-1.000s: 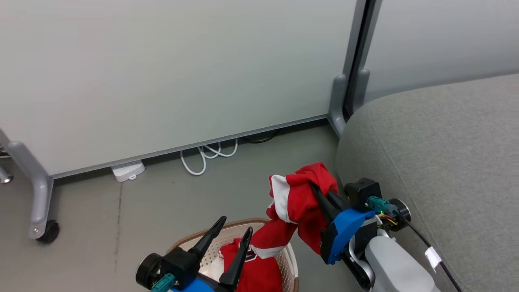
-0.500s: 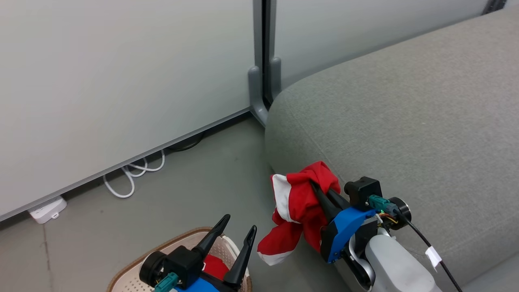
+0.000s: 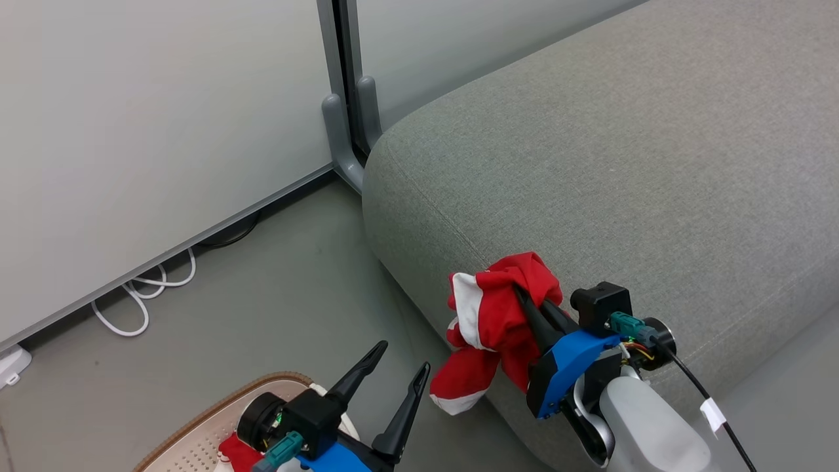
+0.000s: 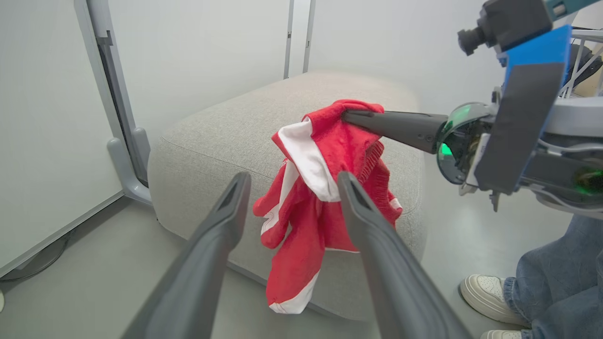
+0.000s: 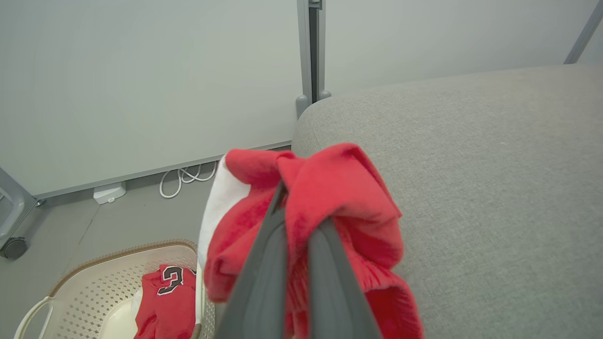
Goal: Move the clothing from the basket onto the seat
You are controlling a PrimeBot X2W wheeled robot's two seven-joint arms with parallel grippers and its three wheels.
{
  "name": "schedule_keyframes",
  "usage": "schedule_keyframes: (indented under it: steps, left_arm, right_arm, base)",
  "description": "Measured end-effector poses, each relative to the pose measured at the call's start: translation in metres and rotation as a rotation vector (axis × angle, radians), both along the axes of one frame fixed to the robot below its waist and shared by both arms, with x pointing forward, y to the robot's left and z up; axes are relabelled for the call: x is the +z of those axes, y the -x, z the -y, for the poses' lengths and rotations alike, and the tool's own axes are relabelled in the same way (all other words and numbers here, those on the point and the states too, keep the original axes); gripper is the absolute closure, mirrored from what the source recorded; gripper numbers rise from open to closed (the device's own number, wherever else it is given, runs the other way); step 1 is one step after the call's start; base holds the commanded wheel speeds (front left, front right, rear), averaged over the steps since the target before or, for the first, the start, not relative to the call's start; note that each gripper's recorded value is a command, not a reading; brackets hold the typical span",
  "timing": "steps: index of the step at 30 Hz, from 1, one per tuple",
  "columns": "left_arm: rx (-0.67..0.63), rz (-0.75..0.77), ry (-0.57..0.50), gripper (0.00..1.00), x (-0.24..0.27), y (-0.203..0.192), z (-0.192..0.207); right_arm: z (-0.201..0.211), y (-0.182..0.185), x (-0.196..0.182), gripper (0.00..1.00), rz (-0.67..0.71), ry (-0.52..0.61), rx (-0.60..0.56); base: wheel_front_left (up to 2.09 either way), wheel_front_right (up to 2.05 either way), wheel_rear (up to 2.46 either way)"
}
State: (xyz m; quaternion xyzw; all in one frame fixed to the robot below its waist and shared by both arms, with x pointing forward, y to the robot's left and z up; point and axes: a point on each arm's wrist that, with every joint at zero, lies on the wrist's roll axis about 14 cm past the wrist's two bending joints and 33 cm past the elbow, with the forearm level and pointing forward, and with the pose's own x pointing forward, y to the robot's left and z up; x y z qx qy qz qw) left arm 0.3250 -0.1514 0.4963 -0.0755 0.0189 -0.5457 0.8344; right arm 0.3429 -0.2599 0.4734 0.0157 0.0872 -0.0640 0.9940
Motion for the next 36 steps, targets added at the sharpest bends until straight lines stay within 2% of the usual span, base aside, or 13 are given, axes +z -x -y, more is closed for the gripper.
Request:
schedule_keyframes:
  steps: [9,13,20,28,32,36]
  left_arm:
    - [0.019,0.0,0.0,0.0,0.001,-0.006,-0.004]
    - [0.033,-0.007,0.002,0.0,-0.003,-0.011,-0.008]
    - [0.045,-0.005,-0.013,0.0,-0.02,-0.036,-0.018]
    - [0.052,-0.007,0.006,0.0,-0.041,-0.077,-0.025]
    - [0.069,-0.017,0.017,0.0,-0.054,-0.096,-0.031]
    - [0.085,-0.038,0.015,0.0,-0.072,-0.109,-0.039]
  right_arm:
    - [-0.001,0.0,0.0,1.0,0.004,-0.016,-0.002]
    - [0.013,-0.011,0.011,1.0,0.023,-0.027,-0.037]
    - [0.068,-0.072,0.078,1.0,0.134,0.066,-0.136]
    - [0.164,-0.124,0.142,1.0,0.213,0.202,-0.322]
    - [0.194,-0.141,0.134,1.0,0.198,0.232,-0.393]
    - [0.205,-0.155,0.09,1.0,0.128,0.221,-0.429]
  base:
    - [0.0,0.0,0.0]
    - [0.0,0.0,0.0]
    - [0.0,0.0,0.0]
    - [0.0,0.0,0.0]
    - [0.0,0.0,0.0]
    - [0.0,0.0,0.0]
